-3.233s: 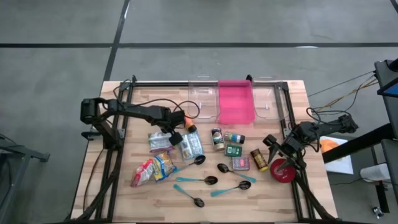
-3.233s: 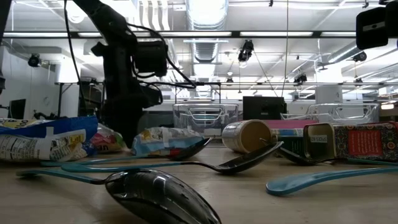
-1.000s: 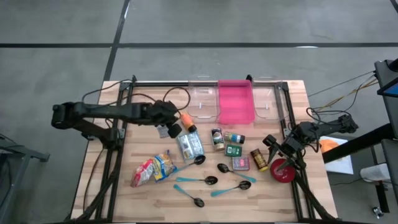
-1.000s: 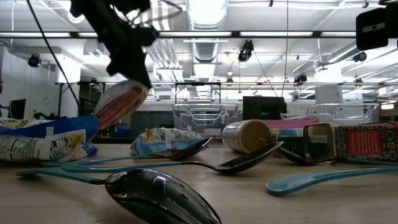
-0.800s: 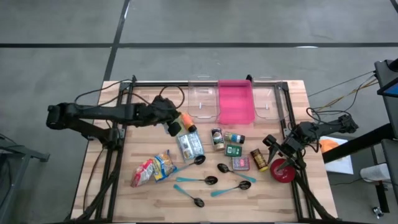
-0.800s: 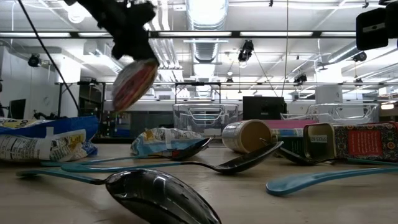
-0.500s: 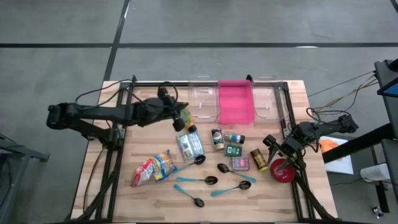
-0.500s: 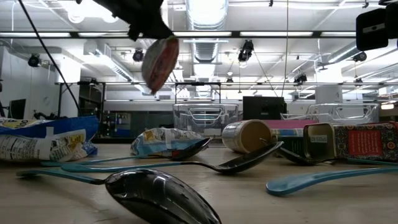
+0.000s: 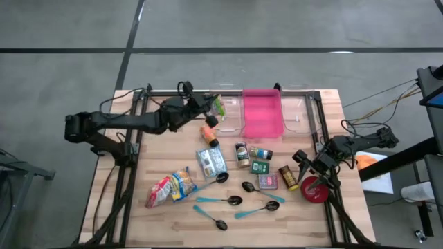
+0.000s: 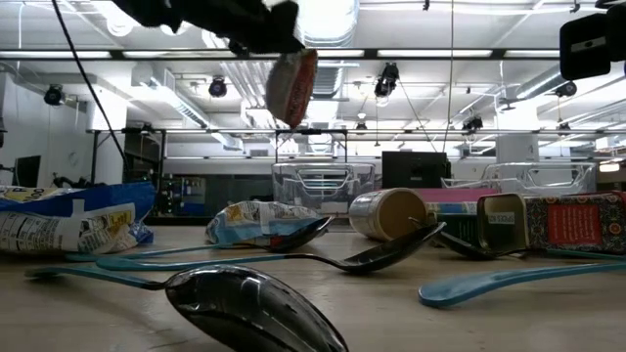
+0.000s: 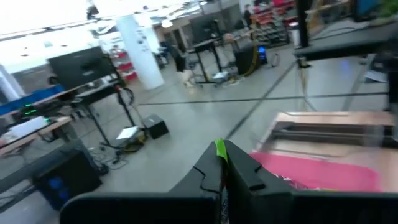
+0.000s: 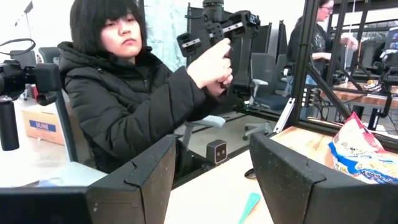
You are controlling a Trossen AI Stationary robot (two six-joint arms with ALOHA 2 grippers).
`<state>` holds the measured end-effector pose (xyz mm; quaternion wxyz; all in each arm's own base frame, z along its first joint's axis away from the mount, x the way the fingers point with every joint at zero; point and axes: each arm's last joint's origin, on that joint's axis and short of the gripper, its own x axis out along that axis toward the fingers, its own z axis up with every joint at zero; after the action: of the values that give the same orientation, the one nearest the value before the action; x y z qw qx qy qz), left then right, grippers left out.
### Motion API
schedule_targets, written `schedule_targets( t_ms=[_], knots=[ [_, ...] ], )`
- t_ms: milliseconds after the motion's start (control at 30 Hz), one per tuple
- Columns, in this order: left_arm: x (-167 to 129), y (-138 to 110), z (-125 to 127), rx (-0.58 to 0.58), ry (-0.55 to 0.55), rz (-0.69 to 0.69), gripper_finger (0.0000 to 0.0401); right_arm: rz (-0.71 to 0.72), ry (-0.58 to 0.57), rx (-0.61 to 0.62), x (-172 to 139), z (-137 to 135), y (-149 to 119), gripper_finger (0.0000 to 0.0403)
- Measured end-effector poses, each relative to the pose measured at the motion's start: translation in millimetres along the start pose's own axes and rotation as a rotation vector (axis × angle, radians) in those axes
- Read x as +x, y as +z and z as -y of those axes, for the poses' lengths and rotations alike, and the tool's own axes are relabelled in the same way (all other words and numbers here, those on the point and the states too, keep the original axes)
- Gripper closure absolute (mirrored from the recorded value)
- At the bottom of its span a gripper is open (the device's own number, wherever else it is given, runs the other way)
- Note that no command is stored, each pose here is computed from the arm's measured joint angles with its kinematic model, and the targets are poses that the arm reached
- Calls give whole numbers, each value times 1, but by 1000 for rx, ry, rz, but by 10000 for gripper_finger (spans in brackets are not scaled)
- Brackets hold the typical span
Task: Pick & Place Food Item
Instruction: Put the green noodle pack into the left transparent bin
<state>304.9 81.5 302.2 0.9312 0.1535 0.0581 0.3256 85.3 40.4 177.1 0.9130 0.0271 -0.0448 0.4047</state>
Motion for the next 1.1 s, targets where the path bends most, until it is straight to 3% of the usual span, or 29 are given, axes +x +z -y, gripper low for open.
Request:
schedule_targets(
  t_ms=[333,600,1100],
  knots=[
    [63,-22,-25,-76,84,-83,399,0,0,1,0,0,0,197],
    [103,-45,-34,-81,112,-239,399,-1,0,-1,0,0,0,197],
    [123,-82,-29,-223,126,-372,399,-1,0,-1,0,0,0,197]
  ],
)
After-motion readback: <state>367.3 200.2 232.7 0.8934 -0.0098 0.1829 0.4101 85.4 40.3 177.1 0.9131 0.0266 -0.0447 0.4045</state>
